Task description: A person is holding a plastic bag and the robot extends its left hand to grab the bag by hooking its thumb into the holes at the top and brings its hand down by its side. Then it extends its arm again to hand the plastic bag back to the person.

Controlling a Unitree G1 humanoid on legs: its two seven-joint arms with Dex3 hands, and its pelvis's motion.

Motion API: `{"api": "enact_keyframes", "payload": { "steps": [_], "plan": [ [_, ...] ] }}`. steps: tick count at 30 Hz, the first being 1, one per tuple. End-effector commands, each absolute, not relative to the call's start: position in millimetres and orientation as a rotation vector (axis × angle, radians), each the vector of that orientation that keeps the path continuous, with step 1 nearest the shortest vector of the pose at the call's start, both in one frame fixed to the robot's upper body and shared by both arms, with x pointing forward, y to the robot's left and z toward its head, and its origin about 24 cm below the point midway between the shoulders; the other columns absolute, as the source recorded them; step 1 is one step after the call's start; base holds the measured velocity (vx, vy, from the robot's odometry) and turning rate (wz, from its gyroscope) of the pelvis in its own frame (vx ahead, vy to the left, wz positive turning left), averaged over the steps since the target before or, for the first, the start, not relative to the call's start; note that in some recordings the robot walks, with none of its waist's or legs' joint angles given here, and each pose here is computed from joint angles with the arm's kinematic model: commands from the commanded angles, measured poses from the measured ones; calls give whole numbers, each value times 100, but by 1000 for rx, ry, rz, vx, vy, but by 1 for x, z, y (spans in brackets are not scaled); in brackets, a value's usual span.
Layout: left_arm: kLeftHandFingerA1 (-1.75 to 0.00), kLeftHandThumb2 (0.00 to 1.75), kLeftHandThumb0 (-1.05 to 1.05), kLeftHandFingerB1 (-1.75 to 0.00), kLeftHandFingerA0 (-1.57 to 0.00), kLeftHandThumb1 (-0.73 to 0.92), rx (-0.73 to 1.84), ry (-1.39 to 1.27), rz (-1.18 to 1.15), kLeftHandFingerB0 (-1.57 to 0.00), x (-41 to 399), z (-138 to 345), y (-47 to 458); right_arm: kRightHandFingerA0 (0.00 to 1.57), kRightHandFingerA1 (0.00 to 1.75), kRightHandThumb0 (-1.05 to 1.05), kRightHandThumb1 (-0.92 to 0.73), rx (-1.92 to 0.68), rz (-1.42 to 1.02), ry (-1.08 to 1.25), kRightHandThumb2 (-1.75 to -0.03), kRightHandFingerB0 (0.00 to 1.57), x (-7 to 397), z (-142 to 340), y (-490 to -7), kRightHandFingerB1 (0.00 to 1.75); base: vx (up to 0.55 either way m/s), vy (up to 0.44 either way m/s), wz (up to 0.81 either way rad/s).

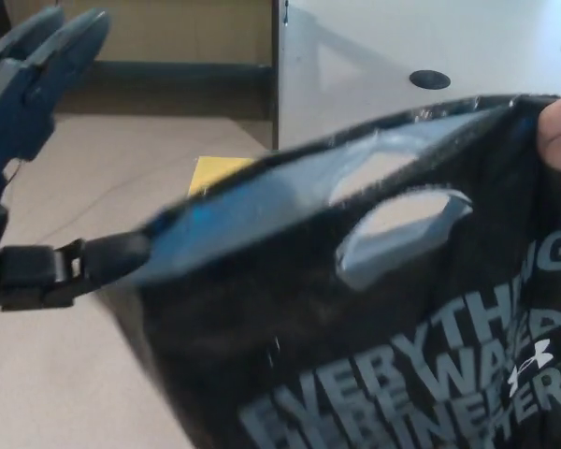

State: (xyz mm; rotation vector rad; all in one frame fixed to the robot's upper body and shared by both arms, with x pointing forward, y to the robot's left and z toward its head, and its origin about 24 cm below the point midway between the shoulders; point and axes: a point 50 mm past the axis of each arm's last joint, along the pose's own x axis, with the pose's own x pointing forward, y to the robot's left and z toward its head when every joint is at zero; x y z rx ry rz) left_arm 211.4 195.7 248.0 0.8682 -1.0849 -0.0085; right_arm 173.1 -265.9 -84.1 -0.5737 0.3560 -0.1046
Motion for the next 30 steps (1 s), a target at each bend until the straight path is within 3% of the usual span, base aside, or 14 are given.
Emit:
{"api": "enact_keyframes", "payload": {
  "steps": [1,14,15,17,18,19,20,21,22,25,26,27,29,30],
  "plan": [
    [-18,78,-68,-21,-1,43,881,-1070,22,-10,209,264,181,42,41,-52,-59,-571,-126,343,-58,33,173,-80,-273,32,0,0,0],
    [-31,82,-69,-25,-3,46,784,-1107,-63,-7,186,278,145,43,41,-49,-59,-568,-136,325,-58,36,179,-76,-273,32,0,0,0],
    [-35,80,-69,-24,-6,47,772,-1111,-76,-7,184,280,141,38,51,-56,-50,-563,-138,323,-79,30,179,-76,-273,45,0,0,0],
    [-36,79,-70,-24,-5,46,748,-1114,-85,-8,182,282,136,39,52,-57,-50,-562,-139,320,-80,31,179,-76,-274,45,0,0,0],
    [-36,79,-70,-24,-5,46,744,-1116,-86,-8,182,283,135,39,52,-57,-50,-564,-139,319,-80,31,179,-76,-273,45,0,0,0],
    [-33,78,-69,-25,-5,46,735,-1119,-89,-9,181,284,133,44,43,-52,-59,-568,-137,317,-59,37,180,-75,-274,34,0,0,0],
    [-31,78,-68,-25,-5,45,725,-1120,-96,-9,181,284,130,44,42,-51,-61,-567,-136,317,-58,37,180,-75,-274,35,0,0,0],
    [-31,78,-68,-25,-5,45,722,-1119,-98,-9,181,285,129,44,42,-51,-61,-566,-136,317,-58,37,180,-75,-274,35,0,0,0],
    [-32,76,-67,-24,-5,44,714,-1117,-108,-8,180,285,126,38,52,-57,-50,-570,-136,314,-80,31,182,-74,-274,45,0,0,0],
    [-31,76,-66,-23,-5,43,732,-1109,-115,-8,179,287,120,39,52,-56,-50,-569,-137,314,-80,31,182,-74,-274,45,0,0,0],
    [-38,77,-68,-25,-6,45,769,-1125,-108,-9,181,288,113,44,41,-51,-61,-567,-140,323,-58,37,182,-75,-274,34,0,0,0],
    [-31,57,-65,-21,-11,53,780,-1127,-105,-11,182,288,111,44,41,-50,-61,-566,-140,324,-58,37,181,-75,-274,34,0,0,0],
    [-32,58,-66,-21,-10,49,776,-1122,-114,-12,185,288,106,43,42,-50,-60,-565,-138,321,-58,38,181,-75,-274,33,0,0,0],
    [-37,77,-67,-21,-5,43,800,-1103,-123,-8,191,288,100,44,42,-50,-61,-576,-135,316,-59,38,181,-75,-273,34,0,0,0]
  ]
}}
